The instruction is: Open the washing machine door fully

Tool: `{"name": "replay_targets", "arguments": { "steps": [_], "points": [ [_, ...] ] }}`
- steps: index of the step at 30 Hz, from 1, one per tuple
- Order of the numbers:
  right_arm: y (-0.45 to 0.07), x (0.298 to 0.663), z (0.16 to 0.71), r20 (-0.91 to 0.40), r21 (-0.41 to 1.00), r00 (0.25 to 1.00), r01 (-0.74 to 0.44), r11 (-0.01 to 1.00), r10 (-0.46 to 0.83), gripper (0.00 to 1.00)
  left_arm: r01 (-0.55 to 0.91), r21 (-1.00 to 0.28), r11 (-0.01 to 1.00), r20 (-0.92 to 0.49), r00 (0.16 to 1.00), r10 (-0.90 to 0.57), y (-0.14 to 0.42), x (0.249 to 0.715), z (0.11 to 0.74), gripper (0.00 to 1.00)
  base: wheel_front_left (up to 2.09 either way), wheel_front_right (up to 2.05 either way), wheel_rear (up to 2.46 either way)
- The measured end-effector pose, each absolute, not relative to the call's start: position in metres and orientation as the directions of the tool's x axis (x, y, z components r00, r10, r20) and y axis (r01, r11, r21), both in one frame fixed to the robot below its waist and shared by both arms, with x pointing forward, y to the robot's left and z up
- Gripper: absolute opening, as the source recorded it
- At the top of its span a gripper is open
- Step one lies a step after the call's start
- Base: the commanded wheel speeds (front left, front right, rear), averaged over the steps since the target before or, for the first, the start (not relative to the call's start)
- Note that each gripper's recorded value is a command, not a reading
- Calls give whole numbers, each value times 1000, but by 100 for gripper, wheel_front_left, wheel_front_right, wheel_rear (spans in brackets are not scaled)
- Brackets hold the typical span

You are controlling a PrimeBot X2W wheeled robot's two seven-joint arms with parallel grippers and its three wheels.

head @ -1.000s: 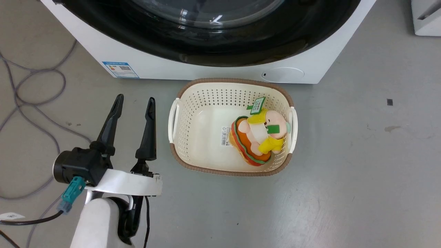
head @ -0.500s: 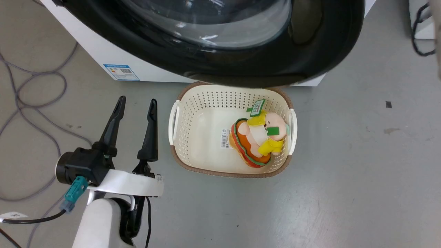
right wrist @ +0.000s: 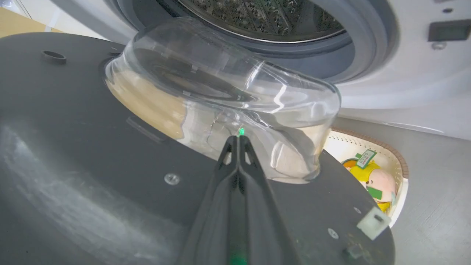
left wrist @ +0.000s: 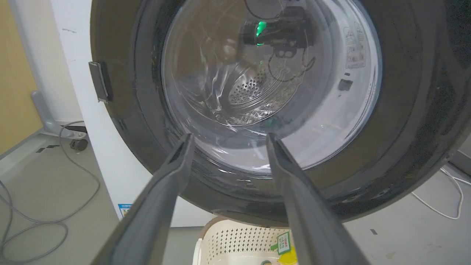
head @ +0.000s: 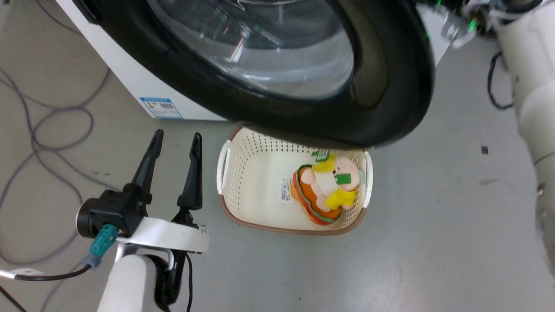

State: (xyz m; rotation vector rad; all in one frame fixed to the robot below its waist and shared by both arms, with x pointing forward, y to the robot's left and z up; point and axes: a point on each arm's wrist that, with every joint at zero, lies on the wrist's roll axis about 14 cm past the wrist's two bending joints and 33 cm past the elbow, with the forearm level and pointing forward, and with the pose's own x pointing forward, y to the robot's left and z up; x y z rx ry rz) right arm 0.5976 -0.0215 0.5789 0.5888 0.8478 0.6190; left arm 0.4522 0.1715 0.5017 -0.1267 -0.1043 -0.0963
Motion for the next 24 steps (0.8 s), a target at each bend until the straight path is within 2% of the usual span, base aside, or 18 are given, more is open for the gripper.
{"name": "replay_targets", "arguments": {
  "steps": [16,24],
  "points": [
    [3,494,569,-418,796,359,-298,527,835,0,87,-85,993,117,990,-77,175,401,517,100,0,0,0],
    [13,456,569,-376,823,294,-329,462,879,0,85,-75,994,117,990,-76,175,384,518,100,0,0,0]
  ]
}}
